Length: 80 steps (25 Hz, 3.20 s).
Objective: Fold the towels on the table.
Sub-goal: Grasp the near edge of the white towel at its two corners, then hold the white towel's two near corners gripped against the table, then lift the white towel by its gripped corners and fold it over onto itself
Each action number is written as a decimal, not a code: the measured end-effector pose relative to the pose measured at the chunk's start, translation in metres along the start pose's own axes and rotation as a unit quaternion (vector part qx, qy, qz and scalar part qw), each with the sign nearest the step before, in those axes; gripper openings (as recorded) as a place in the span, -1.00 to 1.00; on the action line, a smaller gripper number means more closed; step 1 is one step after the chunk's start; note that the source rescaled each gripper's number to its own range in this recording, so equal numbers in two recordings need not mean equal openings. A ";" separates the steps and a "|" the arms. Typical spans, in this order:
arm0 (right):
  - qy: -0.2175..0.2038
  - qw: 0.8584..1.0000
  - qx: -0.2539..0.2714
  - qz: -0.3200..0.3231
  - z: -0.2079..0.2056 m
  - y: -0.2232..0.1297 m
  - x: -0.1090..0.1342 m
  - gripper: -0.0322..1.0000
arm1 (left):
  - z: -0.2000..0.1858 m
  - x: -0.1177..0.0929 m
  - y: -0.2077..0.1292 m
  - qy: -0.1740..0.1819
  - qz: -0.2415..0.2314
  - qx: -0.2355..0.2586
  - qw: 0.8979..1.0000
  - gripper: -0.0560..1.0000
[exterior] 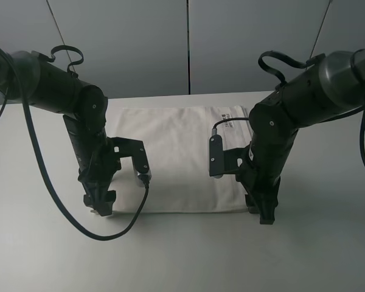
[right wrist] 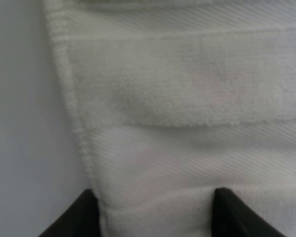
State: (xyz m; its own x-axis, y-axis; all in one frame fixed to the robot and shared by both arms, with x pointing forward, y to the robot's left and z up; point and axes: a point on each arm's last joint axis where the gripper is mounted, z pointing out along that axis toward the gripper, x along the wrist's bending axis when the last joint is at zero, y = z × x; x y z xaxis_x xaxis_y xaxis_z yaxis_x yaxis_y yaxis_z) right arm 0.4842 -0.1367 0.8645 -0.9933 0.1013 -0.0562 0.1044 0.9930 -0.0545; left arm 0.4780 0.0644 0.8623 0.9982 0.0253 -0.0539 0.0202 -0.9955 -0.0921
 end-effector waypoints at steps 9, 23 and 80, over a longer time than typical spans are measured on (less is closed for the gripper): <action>-0.002 1.000 -0.002 -0.002 0.000 0.000 0.000 -0.08 | 0.000 0.000 0.000 0.001 -0.001 -0.001 1.000 0.97; -0.009 1.000 -0.007 -0.005 0.000 0.001 -0.001 -0.83 | 0.000 0.000 0.000 0.002 -0.002 -0.002 1.000 0.97; -0.003 0.994 -0.054 0.092 -0.050 -0.003 0.007 -0.83 | -0.010 -0.002 -0.008 0.003 0.004 0.026 1.000 -0.89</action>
State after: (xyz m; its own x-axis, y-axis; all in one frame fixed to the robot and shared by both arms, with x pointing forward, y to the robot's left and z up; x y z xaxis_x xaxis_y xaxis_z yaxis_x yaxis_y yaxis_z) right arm 0.4741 -0.1355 0.9138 -0.9575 0.2818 -0.0618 0.2778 0.9584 0.0653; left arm 0.4760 0.0716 0.8730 0.9987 0.0163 -0.0489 0.0092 -0.9897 -0.1430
